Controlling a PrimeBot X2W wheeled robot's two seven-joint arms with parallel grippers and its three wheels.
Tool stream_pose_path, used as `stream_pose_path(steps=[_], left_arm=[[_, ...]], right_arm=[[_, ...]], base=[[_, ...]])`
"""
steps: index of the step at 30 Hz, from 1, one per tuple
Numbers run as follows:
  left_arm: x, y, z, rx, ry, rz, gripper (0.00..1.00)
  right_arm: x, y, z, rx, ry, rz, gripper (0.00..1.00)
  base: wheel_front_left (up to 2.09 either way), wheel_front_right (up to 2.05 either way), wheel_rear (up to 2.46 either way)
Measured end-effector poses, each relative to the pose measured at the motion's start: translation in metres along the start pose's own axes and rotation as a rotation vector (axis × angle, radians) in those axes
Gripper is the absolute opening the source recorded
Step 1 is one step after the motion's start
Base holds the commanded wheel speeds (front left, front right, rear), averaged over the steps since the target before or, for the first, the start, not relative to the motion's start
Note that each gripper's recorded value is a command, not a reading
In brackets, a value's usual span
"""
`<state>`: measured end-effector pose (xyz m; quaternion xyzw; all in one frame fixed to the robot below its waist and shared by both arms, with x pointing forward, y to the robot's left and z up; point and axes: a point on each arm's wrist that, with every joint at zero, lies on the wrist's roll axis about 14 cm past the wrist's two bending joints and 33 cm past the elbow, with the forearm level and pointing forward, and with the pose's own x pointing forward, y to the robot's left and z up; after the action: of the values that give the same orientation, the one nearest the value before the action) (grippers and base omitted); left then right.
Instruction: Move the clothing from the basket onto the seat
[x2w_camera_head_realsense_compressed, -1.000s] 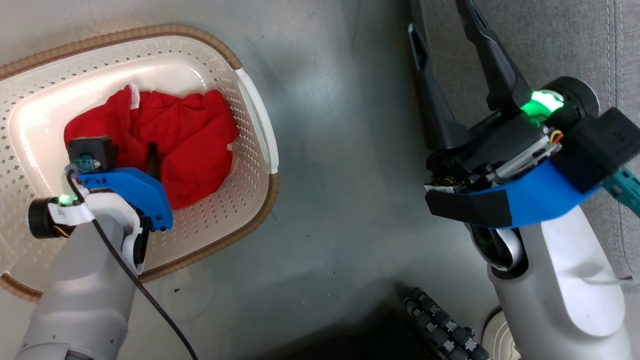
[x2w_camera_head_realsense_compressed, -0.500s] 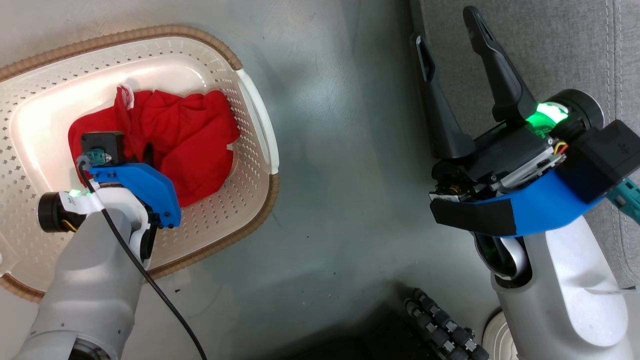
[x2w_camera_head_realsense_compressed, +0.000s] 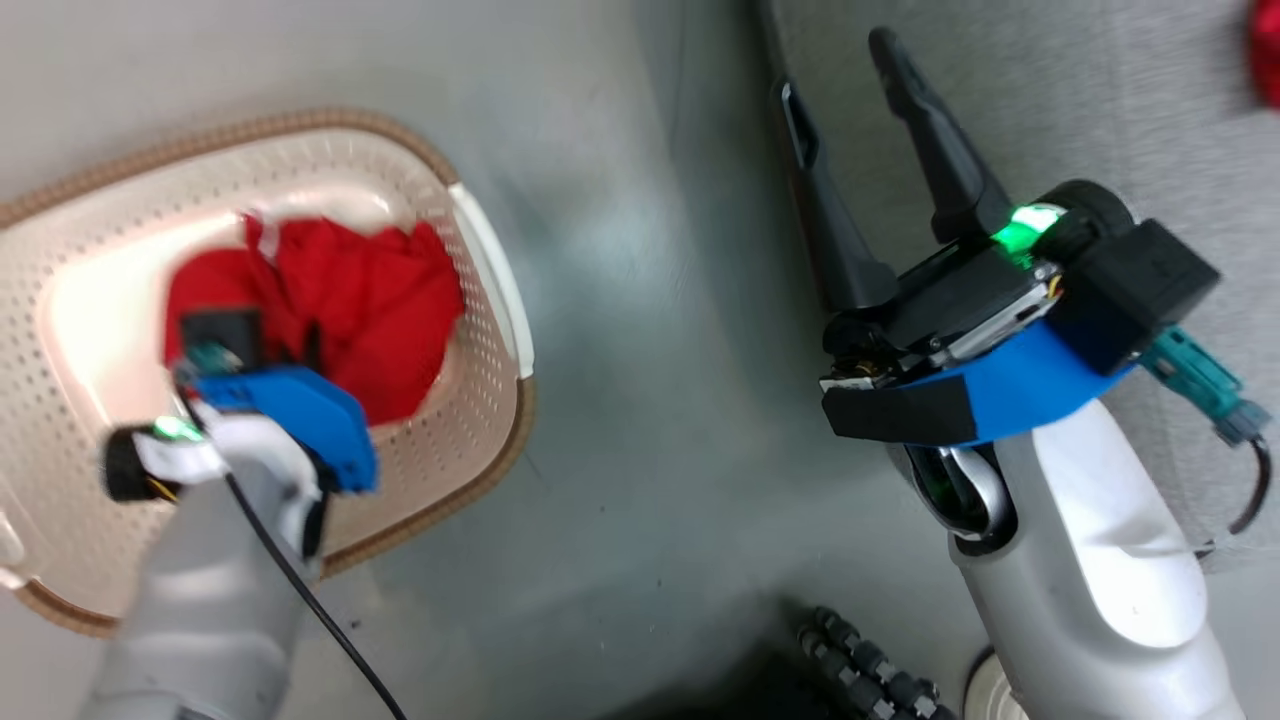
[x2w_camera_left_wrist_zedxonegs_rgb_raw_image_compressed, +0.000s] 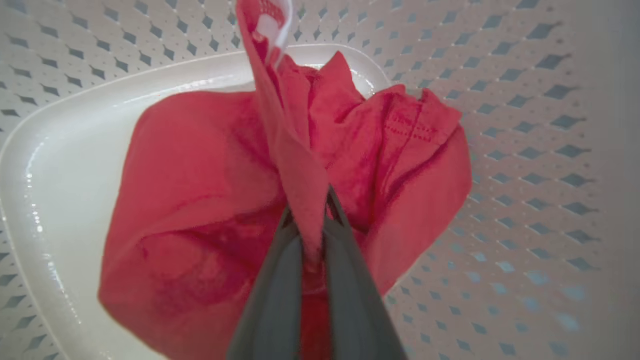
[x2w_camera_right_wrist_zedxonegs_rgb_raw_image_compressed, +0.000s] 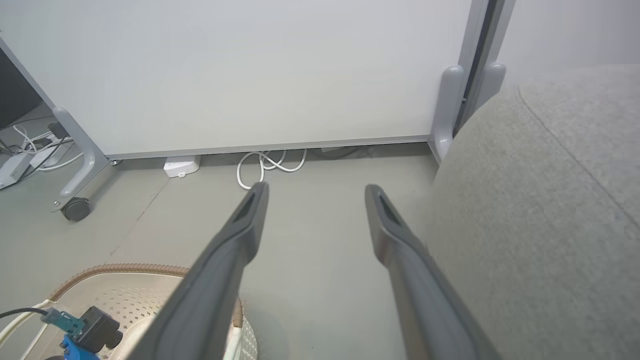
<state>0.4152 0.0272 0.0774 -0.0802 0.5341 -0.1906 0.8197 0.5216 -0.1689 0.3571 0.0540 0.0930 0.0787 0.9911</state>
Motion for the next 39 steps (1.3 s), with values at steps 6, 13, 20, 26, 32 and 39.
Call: stream_pose_path(steps=[6,13,20,26,32,39], left_arm=[[-0.041,-0.05,0.023,0.047,-0.096,-0.098,0.0],[-0.119,-0.107,0.084,0.16,-0.323,-0.188,0.0],[-0.208,-0.156,0.136,0.253,-0.559,-0.265,0.0],[-0.287,-0.191,0.18,0.334,-0.767,-0.31,0.0],[-0.359,-0.215,0.216,0.408,-0.953,-0.332,0.0],[-0.387,-0.223,0.228,0.442,-1.016,-0.332,0.0]], right_arm=[[-0.019,-0.006,0.034,-0.03,-0.037,-0.035,1.0],[-0.058,0.007,0.078,-0.032,-0.07,-0.035,1.0],[-0.095,0.039,0.125,-0.001,-0.158,0.018,1.0],[-0.123,0.062,0.15,0.014,-0.212,0.062,1.0],[-0.137,0.093,0.169,0.01,-0.249,0.139,1.0],[-0.144,0.11,0.178,0.002,-0.266,0.181,1.0]], base=[[0.0,0.0,0.0],[0.0,0.0,0.0],[0.0,0.0,0.0],[0.0,0.0,0.0],[0.0,0.0,0.0],[0.0,0.0,0.0]])
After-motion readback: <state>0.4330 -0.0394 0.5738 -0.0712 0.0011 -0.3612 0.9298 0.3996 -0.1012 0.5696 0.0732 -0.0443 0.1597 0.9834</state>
